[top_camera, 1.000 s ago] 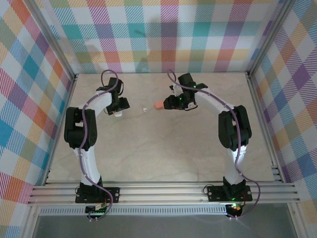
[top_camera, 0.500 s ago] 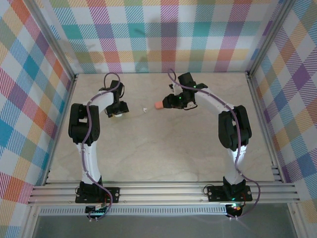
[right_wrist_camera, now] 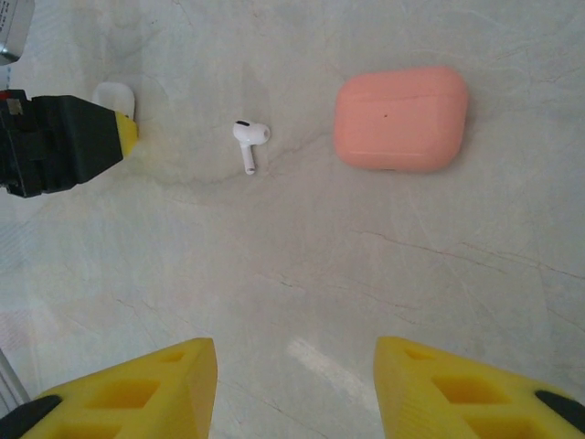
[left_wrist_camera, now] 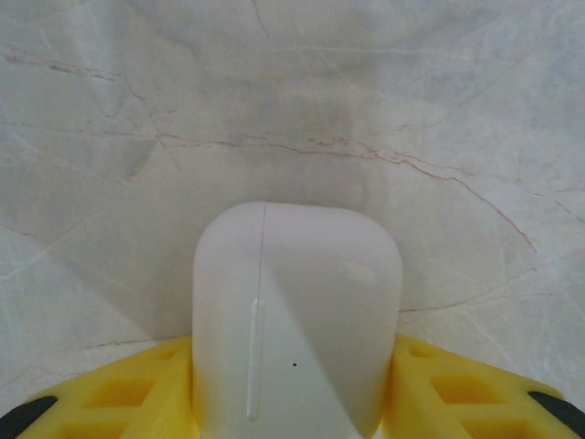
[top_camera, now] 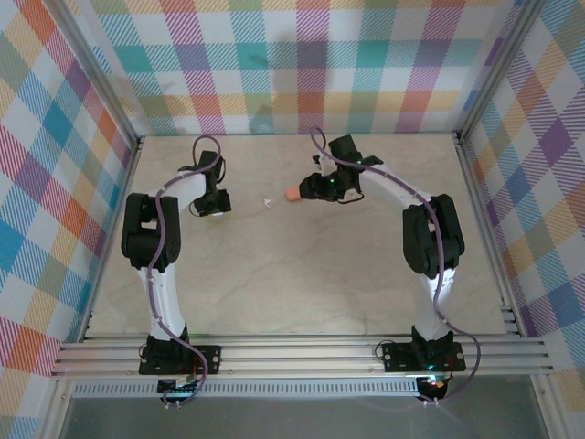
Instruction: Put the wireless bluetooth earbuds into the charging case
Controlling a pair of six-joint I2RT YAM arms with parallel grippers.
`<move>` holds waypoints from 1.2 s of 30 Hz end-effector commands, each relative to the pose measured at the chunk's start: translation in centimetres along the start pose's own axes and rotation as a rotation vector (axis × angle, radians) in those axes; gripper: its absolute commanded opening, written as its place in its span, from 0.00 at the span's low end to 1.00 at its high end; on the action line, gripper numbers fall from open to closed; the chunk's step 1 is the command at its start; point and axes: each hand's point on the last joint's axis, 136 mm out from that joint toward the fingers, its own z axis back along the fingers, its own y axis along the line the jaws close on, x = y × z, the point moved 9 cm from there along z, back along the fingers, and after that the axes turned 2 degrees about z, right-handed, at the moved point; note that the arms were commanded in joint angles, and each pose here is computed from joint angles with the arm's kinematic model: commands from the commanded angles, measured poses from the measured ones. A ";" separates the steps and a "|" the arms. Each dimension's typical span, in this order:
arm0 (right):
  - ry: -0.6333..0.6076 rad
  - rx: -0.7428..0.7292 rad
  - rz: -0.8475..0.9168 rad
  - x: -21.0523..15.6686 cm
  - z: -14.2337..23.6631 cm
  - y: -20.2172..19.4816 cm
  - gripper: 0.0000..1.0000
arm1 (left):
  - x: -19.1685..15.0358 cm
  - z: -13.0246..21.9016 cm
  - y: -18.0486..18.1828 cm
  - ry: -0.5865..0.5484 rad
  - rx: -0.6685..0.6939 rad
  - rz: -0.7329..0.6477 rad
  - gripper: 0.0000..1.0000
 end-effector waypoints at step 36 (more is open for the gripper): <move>-0.093 0.103 -0.269 -5.5 7.8 -3.4 0.50 | -12.9 8.4 -11.8 0.060 -0.408 -0.719 0.32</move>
